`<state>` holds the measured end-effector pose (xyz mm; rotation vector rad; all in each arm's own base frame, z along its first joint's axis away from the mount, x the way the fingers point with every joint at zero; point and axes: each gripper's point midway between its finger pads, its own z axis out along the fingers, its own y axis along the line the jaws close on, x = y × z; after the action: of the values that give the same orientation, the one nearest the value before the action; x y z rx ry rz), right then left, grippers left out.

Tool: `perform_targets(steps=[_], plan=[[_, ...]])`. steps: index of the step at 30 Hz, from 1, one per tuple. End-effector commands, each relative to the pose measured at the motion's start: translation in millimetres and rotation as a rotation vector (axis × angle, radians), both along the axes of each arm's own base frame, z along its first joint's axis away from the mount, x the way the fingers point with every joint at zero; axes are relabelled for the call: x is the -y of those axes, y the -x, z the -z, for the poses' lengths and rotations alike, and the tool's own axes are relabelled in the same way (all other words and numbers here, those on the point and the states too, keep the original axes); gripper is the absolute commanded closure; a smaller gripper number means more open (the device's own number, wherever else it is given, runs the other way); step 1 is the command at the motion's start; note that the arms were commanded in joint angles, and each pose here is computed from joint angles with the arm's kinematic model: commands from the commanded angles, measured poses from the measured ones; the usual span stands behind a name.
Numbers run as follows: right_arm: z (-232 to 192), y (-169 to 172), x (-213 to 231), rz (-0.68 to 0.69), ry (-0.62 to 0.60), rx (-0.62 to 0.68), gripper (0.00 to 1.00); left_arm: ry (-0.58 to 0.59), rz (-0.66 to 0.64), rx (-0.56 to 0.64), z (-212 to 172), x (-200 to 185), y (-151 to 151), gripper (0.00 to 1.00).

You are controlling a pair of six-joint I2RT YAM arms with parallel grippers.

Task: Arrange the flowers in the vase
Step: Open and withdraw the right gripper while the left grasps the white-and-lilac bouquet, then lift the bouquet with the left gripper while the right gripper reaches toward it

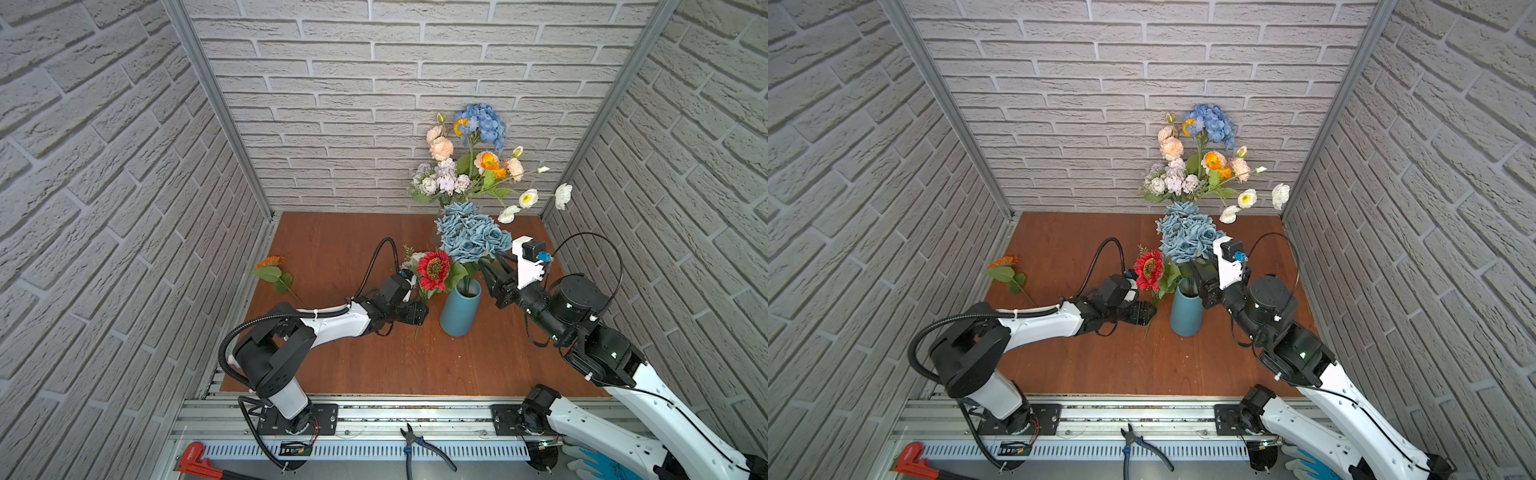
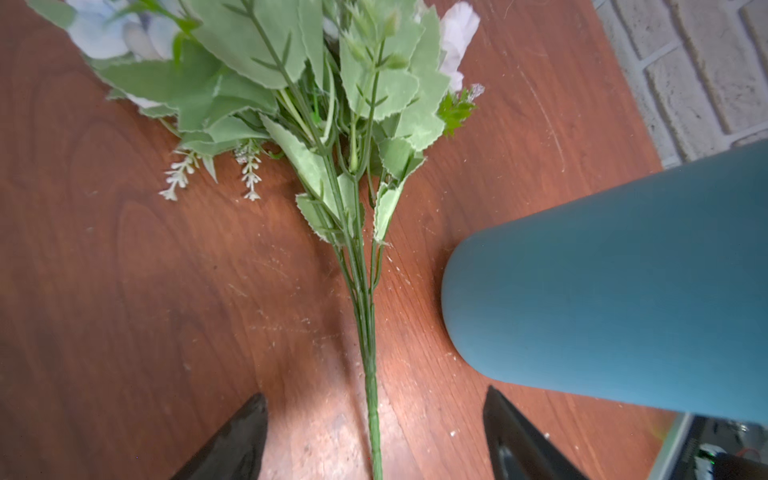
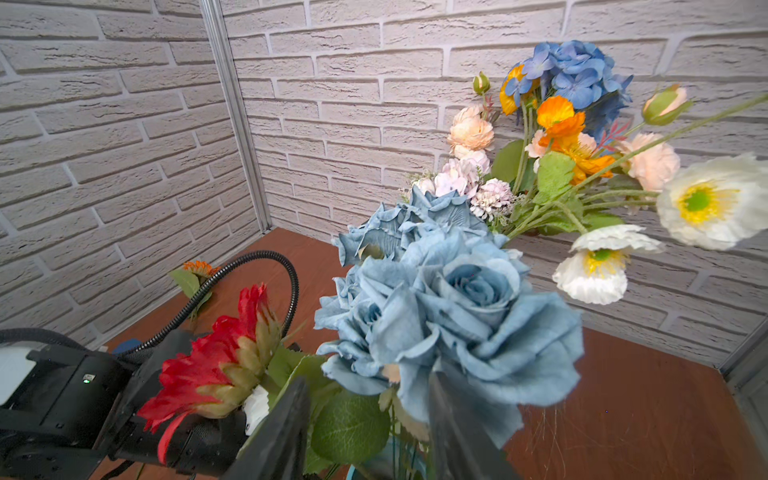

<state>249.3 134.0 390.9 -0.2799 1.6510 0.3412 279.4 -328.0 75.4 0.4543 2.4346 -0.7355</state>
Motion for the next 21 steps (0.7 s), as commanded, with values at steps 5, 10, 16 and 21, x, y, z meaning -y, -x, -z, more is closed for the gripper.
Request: perform_targets(steps=[5,10,16,21], plan=[[-21,2,29,0.128,-0.061,0.089,0.50,-0.080,0.036,-0.039,16,8,9,0.27],[-18,6,35,0.148,-0.077,0.092,0.49,-0.147,0.041,-0.068,30,5,16,0.32],[-15,1,33,0.155,-0.062,0.087,0.48,-0.191,0.044,-0.091,41,8,16,0.42],[-9,-5,27,0.145,-0.042,0.062,0.47,-0.202,0.042,-0.102,47,8,16,0.52]])
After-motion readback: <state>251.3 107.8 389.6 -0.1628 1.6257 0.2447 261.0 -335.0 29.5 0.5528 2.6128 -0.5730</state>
